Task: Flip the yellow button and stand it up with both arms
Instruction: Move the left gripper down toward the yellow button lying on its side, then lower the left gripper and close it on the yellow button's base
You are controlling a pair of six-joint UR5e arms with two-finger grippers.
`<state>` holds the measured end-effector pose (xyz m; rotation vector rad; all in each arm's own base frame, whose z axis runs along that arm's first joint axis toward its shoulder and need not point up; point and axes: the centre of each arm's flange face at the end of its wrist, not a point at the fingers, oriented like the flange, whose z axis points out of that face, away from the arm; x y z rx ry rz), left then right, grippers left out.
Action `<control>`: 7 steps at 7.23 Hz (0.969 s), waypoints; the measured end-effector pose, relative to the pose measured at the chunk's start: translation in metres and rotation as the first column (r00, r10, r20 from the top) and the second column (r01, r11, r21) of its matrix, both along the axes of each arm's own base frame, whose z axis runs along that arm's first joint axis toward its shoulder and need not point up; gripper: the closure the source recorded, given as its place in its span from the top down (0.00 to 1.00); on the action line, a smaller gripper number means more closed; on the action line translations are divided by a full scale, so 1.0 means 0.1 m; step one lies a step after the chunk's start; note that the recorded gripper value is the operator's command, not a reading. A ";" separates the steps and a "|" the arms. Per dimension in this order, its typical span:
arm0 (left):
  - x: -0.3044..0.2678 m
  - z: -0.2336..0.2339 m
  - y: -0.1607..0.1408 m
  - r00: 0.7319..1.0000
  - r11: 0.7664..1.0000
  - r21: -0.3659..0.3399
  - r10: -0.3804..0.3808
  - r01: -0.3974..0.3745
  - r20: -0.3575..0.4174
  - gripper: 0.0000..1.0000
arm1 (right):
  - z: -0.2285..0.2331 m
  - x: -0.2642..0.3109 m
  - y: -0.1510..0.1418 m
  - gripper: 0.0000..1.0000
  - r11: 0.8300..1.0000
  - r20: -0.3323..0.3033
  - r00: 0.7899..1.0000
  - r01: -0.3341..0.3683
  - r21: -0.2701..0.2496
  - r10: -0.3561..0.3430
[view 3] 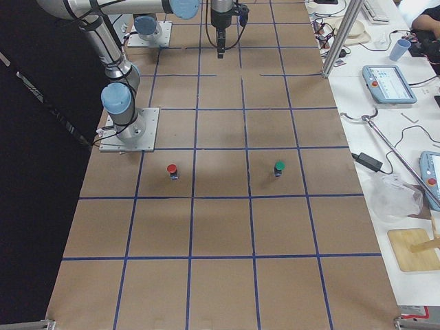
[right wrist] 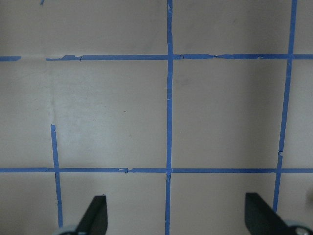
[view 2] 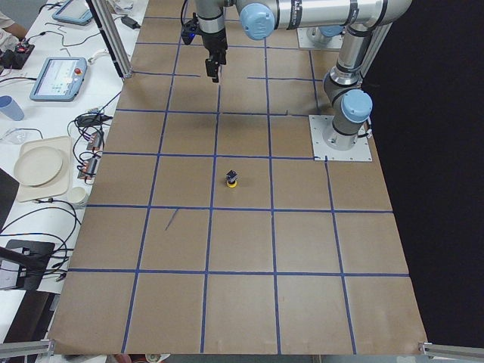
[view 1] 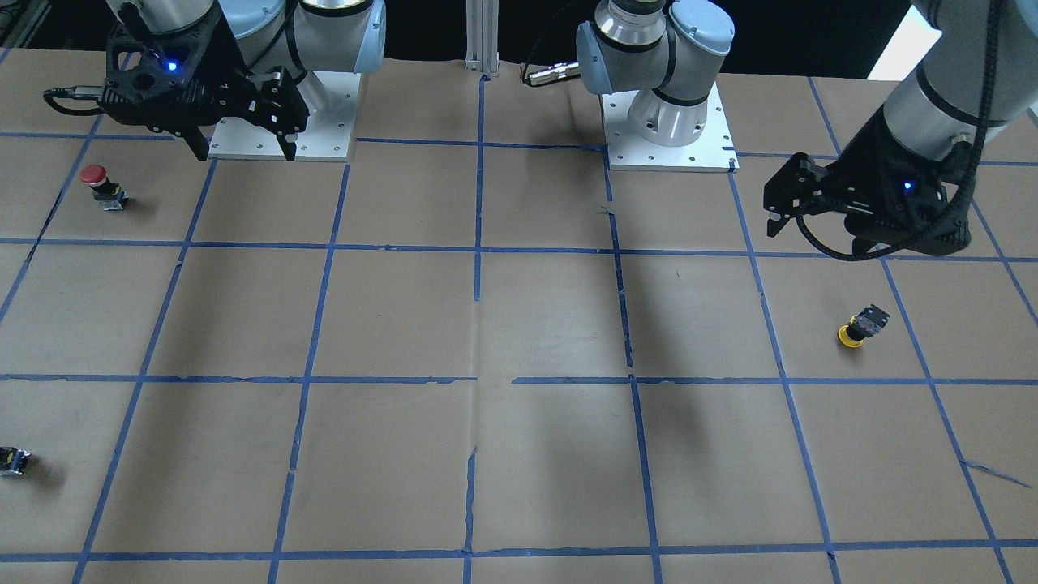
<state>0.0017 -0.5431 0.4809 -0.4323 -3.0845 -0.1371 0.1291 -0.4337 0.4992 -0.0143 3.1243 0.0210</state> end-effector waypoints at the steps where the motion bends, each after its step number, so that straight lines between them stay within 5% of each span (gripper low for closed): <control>1: 0.31 -0.17 -0.05 0.999 0.999 0.026 -0.036 0.036 -0.016 0.99 | 0.00 0.00 0.00 1.00 1.000 0.000 1.000 0.000 0.000 0.000; 3: 0.91 -0.51 -0.07 0.999 0.998 0.047 -0.034 0.036 -0.039 0.99 | 0.00 0.00 0.00 1.00 1.000 -0.001 1.000 0.000 0.000 0.000; 6: 1.72 -1.12 0.07 0.998 0.997 -0.041 0.068 -0.068 0.002 0.99 | 0.01 0.00 0.01 1.00 1.000 -0.002 1.000 0.000 -0.002 0.000; 7: 1.88 -1.34 0.17 0.999 0.997 -0.066 0.047 -0.045 0.026 0.99 | 0.01 0.00 0.01 1.00 1.000 -0.002 1.000 -0.001 -0.002 0.001</control>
